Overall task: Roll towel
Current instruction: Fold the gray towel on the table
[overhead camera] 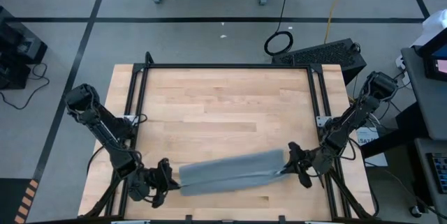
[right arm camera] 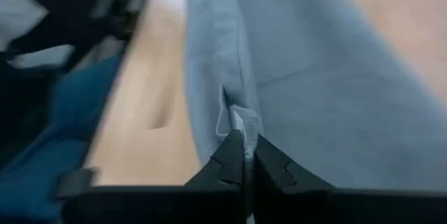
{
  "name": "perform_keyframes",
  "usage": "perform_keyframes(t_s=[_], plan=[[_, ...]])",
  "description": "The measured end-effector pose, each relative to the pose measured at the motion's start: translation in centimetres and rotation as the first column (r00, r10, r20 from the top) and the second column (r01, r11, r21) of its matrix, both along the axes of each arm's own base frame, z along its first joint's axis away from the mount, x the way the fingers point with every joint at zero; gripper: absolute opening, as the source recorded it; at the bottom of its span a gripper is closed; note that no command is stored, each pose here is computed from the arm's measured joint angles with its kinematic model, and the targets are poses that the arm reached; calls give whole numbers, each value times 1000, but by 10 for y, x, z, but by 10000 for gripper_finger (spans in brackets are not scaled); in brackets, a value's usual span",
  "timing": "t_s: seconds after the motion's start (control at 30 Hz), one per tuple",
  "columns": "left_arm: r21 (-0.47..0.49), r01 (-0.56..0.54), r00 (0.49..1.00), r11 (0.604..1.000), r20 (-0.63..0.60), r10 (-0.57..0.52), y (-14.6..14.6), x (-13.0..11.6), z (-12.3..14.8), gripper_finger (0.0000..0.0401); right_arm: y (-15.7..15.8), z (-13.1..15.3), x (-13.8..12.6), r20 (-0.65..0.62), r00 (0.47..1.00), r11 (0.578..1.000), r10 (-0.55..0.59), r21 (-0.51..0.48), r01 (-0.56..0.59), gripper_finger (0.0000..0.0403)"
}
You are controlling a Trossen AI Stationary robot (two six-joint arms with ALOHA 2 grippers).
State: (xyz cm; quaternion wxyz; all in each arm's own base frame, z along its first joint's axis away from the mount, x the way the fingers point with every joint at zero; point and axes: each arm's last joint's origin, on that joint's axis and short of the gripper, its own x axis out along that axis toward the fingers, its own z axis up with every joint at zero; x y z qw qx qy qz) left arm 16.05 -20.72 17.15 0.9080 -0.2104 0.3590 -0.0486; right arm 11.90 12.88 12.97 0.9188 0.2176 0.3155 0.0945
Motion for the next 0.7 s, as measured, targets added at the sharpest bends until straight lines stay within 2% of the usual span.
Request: perform_keyframes(t_s=[0.13,0.3,0.47,0.7], plan=[[85,-59,996,995,-56,64,12,1,-7,13,-6,-5,-2,-19,997,995,-77,-69,75,0],[149,-147,974,978,-148,169,25,-1,-15,13,-10,-7,-2,21,988,978,-152,-139,153,0],[172,-150,971,974,-162,178,28,-2,-16,13,-12,-6,-1,69,978,962,-197,-180,206,0],[170,-164,968,972,-162,191,29,2,-17,13,-18,-8,3,56,969,949,-239,-199,245,0]])
